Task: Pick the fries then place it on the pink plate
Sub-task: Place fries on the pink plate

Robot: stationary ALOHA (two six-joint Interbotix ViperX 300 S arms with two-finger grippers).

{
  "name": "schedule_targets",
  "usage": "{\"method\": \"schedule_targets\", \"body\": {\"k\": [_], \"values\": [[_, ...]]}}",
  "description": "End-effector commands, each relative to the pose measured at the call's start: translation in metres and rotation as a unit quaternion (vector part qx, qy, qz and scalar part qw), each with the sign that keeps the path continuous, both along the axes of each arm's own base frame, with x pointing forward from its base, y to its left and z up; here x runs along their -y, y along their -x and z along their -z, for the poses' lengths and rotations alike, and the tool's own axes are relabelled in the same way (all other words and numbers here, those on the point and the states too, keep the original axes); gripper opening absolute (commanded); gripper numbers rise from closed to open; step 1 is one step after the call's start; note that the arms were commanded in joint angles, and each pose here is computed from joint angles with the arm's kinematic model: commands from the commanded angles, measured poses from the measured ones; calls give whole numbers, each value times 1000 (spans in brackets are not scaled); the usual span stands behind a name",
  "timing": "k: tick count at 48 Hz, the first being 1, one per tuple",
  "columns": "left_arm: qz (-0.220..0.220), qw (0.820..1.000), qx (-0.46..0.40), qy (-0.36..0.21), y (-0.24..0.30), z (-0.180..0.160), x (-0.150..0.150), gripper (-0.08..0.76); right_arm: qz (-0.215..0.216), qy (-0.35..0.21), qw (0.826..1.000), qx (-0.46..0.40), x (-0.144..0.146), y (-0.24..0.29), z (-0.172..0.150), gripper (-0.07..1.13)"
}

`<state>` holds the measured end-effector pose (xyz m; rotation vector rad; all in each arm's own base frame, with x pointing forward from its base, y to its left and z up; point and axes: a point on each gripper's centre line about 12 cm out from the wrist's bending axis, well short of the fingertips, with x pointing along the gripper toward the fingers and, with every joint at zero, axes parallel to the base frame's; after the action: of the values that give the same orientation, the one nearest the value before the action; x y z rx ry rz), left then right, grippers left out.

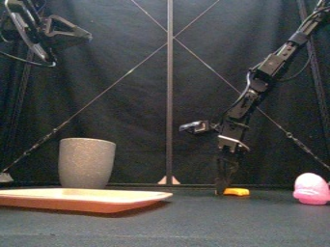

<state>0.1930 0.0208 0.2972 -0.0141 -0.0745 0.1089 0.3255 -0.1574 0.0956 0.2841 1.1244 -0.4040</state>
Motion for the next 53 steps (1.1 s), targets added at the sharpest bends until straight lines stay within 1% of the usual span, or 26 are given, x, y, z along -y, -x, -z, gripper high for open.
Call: {"method": "schedule_targets", "body": {"k": [1, 4, 12, 29, 38, 43, 47, 53], "values": [[-1, 1000, 22, 1, -1, -15, -1, -17, 5, -1, 1000, 9, -1, -1, -10, 707], [-1, 1000, 22, 1, -1, -15, -1, -17, 3, -1, 1000, 11, -3, -3, -12, 696], [-1, 1000, 24, -1, -1, -16, -1, -17, -17, 7, 999, 28, -14, -15, -25, 696], [-11, 1000, 20, -1, 0, -12, -4, -17, -69, 28, 993, 87, -41, -54, -73, 696], [-12, 1000, 18, -1, 0, -11, -5, -17, -113, 35, 985, 124, -70, -91, -96, 698], [-13, 1000, 16, -1, 0, -10, -5, -17, -143, 34, 979, 142, -95, -118, -104, 698], [-13, 1000, 15, -3, 0, -9, -5, -17, -162, 32, 975, 151, -114, -138, -105, 698], [-16, 1000, 14, -2, 0, -8, -6, -17, -184, 26, 970, 157, -138, -167, -97, 698]]}}
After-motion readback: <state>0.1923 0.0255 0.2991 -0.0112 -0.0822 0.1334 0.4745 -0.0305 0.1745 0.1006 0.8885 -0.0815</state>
